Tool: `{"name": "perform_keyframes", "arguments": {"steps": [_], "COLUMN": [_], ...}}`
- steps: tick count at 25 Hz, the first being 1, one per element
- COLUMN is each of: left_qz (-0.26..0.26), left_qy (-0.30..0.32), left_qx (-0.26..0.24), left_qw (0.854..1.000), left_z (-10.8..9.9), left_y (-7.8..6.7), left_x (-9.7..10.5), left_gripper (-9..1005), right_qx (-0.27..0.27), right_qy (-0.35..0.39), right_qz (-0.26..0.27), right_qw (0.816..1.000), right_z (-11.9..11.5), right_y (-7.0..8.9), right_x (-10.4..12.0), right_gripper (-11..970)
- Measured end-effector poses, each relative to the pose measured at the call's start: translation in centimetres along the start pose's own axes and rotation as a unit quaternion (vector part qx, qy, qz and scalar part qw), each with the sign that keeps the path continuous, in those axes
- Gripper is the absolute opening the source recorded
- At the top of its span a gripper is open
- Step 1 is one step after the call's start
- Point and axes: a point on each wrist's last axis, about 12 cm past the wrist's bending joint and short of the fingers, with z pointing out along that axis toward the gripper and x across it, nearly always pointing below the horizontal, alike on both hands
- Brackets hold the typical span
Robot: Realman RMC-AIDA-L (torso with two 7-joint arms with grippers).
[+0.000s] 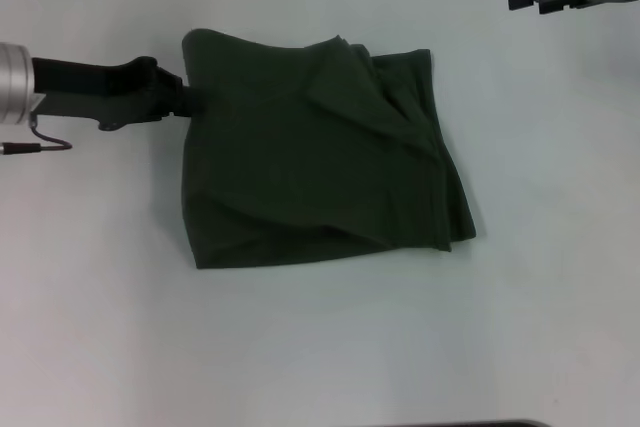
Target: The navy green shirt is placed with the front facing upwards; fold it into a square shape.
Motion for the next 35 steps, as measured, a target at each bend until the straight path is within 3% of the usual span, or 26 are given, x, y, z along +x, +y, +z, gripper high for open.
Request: {"name": "perform_keyframes", "arguments": {"steps": [4, 9, 16, 20, 24, 27, 35], "left_qz": [0.001, -0.008, 0.022, 0.031, 0.041, 0.041, 0.031], "left_qy": [-0.006, -0.013, 0.009, 0.039, 0.047, 0.042, 0.013], "left_qx": [-0.007, -0.006, 0.061, 0.085, 0.099, 0.102, 0.112], "left_qw": [1.0, 1.0, 0.998, 0.995, 0.993, 0.993, 0.993], "left_z": [-0.8, -2.8, -5.7, -5.9, -5.7, -5.8, -6.4], "left_y": [0.8, 1.7, 0.0, -0.7, -1.1, -1.1, -0.4], "left_x": [0.2, 0.4, 1.3, 1.9, 2.0, 1.9, 2.1], "left_gripper": [28, 249, 529, 694, 720, 733, 734], "right_qx": [0.001, -0.004, -0.017, -0.037, -0.037, -0.034, -0.046], "right_qy": [-0.001, -0.003, 0.013, 0.061, 0.123, 0.128, 0.12], "right_qz": [0.01, 0.016, 0.032, 0.036, 0.01, -0.011, -0.013], "right_qw": [1.0, 1.0, 0.999, 0.997, 0.992, 0.991, 0.992], "right_z": [-0.2, -0.4, -0.3, 0.8, 2.9, 4.2, 7.1], "right_y": [-0.2, -0.2, 0.3, 2.0, 4.2, 5.3, 6.8], "right_x": [0.2, 0.3, 0.2, -0.2, -0.6, -1.3, -1.7], "right_gripper": [733, 735, 738, 741, 740, 740, 741]}}
